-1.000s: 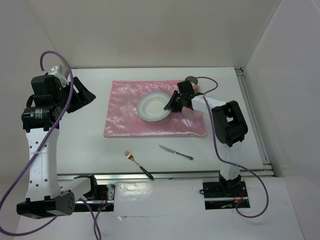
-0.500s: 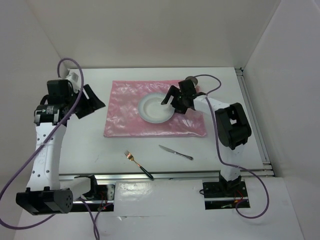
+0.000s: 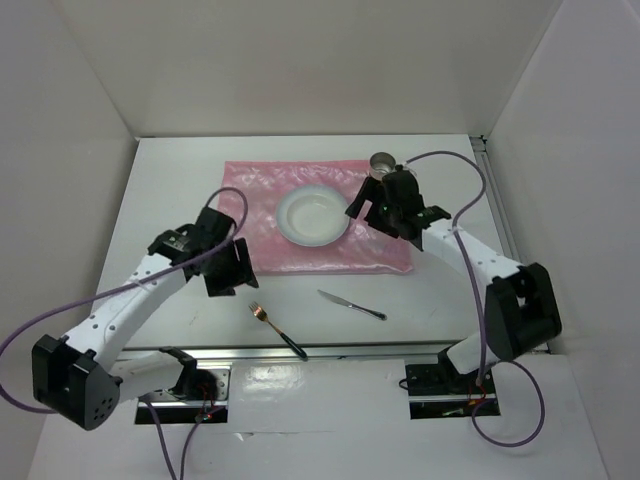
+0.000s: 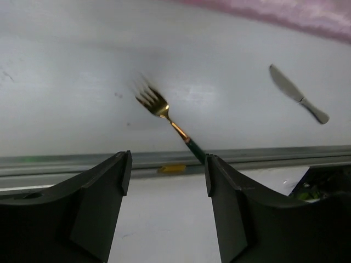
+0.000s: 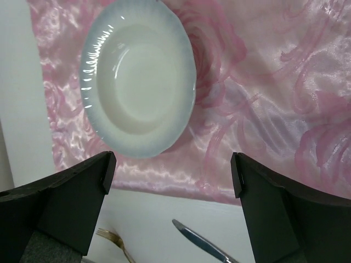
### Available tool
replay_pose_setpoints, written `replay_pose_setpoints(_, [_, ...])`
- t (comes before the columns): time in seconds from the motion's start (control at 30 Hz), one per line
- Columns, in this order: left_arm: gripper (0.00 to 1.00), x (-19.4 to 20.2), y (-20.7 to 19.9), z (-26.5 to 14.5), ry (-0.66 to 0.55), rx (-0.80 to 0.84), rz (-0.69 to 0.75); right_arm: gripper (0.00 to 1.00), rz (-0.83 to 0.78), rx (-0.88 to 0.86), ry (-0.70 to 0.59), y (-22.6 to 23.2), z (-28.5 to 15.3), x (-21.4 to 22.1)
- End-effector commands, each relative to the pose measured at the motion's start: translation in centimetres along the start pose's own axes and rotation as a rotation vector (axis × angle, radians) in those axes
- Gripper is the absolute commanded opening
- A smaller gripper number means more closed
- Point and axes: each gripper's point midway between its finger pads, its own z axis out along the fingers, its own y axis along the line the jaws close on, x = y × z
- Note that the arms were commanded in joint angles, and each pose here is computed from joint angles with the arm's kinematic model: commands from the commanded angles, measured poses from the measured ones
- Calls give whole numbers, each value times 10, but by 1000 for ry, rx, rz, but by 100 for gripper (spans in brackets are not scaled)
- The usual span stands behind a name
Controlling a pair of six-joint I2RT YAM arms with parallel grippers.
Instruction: Set the dinner table for one person
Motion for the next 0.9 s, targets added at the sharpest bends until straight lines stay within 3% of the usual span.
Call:
replay_pose_setpoints(0.0, [72, 32, -2, 13, 49, -61, -84, 99, -26, -5, -88, 1, -26, -14])
replay_pose_setpoints(0.13, [70, 73, -34, 29, 118, -33, -77, 99, -36, -32, -116, 6, -49, -20])
replay_pose_setpoints(0.27, [69, 94, -41, 53, 136, -119, -100, 99, -45, -69, -128, 9, -66, -20])
replay_pose_setpoints(0.4, [65, 106, -41, 69, 142, -214, -151, 99, -67, -98, -148, 13, -81, -22])
replay_pose_setpoints(0.87, [62, 131, -35, 86, 153, -213, -213, 99, -88, -169, -129, 19, -101, -17])
